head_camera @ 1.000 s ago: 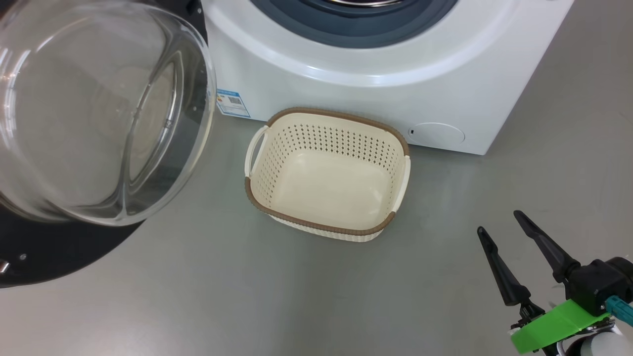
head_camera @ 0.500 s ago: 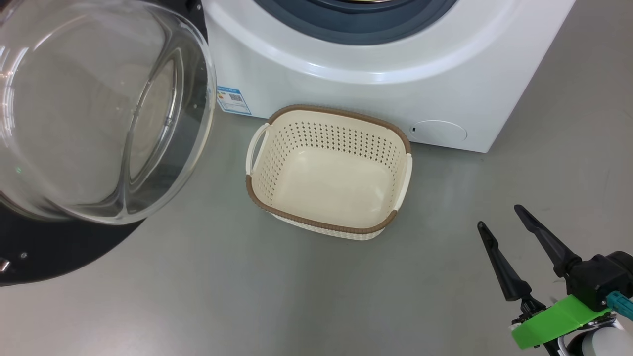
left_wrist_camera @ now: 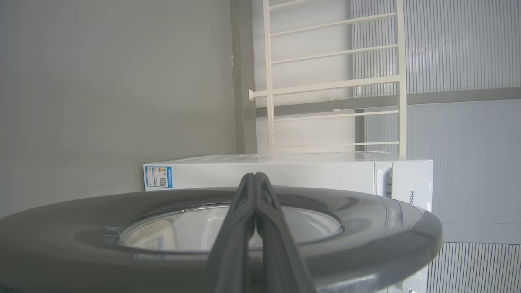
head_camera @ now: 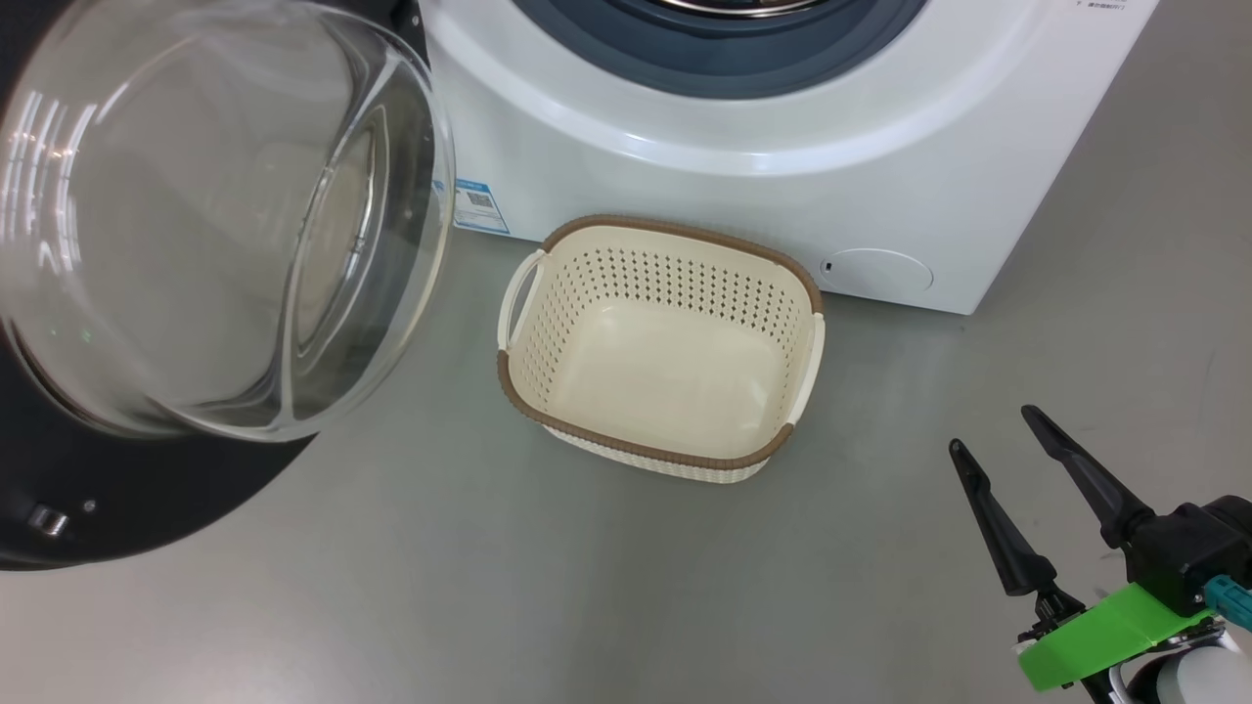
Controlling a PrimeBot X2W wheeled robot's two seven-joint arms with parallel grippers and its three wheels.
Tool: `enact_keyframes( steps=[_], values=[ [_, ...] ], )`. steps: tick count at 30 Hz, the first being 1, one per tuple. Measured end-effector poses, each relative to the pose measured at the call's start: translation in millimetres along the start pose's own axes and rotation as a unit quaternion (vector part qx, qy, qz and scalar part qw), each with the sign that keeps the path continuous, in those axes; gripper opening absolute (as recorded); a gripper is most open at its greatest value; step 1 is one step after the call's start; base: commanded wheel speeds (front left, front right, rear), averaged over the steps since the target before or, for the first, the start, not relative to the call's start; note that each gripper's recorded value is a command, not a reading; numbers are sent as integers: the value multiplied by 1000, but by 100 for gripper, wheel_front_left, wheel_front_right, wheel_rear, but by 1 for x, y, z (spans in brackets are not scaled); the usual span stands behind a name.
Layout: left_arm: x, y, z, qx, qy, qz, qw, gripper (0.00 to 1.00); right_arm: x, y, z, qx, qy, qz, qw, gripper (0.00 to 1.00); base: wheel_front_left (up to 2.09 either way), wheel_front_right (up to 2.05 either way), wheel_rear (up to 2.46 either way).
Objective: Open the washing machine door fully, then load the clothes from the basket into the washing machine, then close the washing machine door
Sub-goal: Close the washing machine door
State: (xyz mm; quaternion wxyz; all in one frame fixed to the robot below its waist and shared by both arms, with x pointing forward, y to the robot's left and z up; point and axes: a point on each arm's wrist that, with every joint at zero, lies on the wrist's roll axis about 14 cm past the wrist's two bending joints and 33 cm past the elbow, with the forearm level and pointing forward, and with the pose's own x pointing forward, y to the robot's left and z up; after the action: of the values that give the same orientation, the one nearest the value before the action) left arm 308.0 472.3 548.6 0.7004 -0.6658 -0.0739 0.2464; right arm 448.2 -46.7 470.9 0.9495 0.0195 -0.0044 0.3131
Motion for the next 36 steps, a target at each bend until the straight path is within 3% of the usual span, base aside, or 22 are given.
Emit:
enact_keyframes(
  steps=[21,36],
  values=[
    [-16,5,-63,-2,132,-9,991,0,-1,10,9,3,-10,3,1000,100,0,0,0],
    [-41,-8,-127,3,240,-35,970,0,0,15,20,13,-25,-5,1000,100,0,0,0]
  ],
)
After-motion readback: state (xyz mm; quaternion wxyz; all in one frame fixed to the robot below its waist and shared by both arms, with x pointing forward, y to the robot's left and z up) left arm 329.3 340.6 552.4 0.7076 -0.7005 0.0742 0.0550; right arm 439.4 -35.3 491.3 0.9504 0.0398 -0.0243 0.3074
